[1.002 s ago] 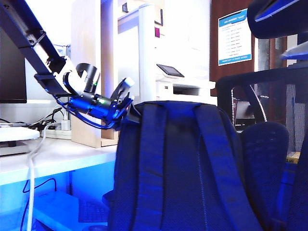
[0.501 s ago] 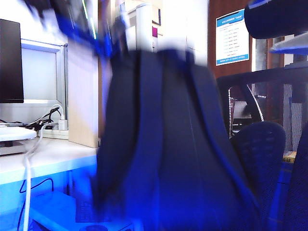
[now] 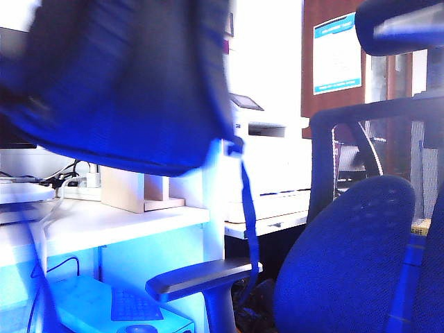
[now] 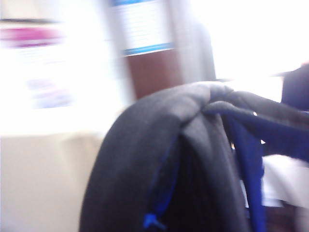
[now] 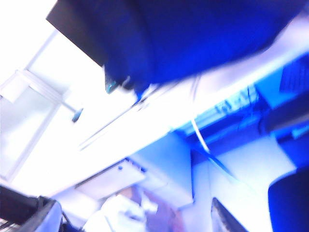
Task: Grab the backpack from the chair and place it on the desk.
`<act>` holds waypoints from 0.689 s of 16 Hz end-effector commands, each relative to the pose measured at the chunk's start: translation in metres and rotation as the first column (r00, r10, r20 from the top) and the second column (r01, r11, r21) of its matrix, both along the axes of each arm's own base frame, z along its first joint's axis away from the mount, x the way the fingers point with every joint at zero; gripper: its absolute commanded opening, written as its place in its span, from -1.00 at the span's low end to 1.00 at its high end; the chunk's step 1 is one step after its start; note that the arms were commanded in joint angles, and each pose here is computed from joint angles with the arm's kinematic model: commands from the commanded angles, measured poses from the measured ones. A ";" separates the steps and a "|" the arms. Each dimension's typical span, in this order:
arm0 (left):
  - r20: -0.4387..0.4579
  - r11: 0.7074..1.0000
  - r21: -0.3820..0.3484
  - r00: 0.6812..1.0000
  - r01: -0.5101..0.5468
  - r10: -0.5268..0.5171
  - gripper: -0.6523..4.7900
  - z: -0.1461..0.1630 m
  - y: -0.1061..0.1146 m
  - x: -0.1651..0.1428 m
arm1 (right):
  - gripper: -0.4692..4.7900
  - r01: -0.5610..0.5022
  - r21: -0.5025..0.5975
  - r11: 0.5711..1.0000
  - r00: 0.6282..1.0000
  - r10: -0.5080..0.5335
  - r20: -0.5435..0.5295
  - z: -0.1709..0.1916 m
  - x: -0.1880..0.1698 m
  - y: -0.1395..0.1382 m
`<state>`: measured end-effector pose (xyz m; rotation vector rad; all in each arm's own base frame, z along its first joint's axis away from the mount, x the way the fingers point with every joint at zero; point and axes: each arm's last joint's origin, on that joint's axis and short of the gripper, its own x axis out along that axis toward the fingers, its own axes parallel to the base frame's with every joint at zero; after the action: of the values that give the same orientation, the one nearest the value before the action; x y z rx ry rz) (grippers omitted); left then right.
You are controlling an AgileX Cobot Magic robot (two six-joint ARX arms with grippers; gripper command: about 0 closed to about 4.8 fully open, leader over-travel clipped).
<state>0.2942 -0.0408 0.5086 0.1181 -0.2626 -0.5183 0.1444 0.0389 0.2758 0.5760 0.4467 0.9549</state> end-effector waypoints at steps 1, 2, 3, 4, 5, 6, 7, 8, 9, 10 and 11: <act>0.361 0.975 -0.038 0.907 -0.217 0.216 -0.78 0.057 0.060 -0.047 | 0.70 -0.023 0.008 1.000 0.998 0.023 0.063 0.011 -0.001 0.002; 0.375 0.950 -0.038 0.876 -0.311 0.302 -0.78 0.061 0.085 -0.050 | 0.70 -0.031 0.008 0.999 0.998 0.030 0.064 0.011 -0.001 0.003; 0.381 0.925 -0.039 0.850 -0.379 0.364 -0.78 0.061 0.104 -0.049 | 0.70 -0.031 0.008 0.999 0.998 0.030 0.063 0.011 -0.001 0.004; 0.371 0.896 -0.043 0.825 -0.442 0.425 -0.78 0.058 0.125 -0.046 | 0.70 -0.031 0.008 0.999 0.997 0.031 0.064 0.011 -0.001 0.004; 0.329 0.854 -0.055 0.799 -0.517 0.504 -0.78 0.046 0.158 -0.035 | 0.70 -0.018 0.007 1.000 0.998 0.018 0.063 0.011 0.000 0.003; 0.294 0.835 -0.079 0.788 -0.545 0.542 -0.78 0.033 0.183 -0.020 | 0.70 -0.020 0.007 1.000 0.998 0.019 0.061 0.011 0.000 0.003; 0.259 0.824 -0.100 0.785 -0.558 0.563 -0.78 0.019 0.202 -0.005 | 0.70 -0.023 0.017 1.000 0.999 0.022 0.040 0.010 0.000 0.004; 0.202 0.804 -0.113 0.779 -0.583 0.594 -0.78 0.002 0.219 0.011 | 0.70 -0.018 0.032 0.999 1.000 0.018 0.014 0.010 0.000 0.004; 0.125 0.771 -0.123 0.761 -0.624 0.636 -0.78 -0.016 0.234 0.025 | 0.70 -0.013 0.033 0.999 1.000 0.012 0.013 0.010 0.001 0.003; -0.012 0.741 -0.114 0.746 -0.662 0.666 -0.39 -0.038 0.248 0.037 | 0.70 0.008 0.031 0.999 1.000 -0.009 0.013 0.010 0.001 0.003; -0.095 0.722 -0.105 0.730 -0.684 0.677 0.45 -0.049 0.252 0.042 | 0.68 0.012 0.030 0.999 1.000 -0.013 0.012 0.010 0.002 0.003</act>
<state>0.3350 0.2161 0.4570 0.0780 -0.1986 0.2636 0.1455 0.0420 0.2822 0.6070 0.4413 0.9525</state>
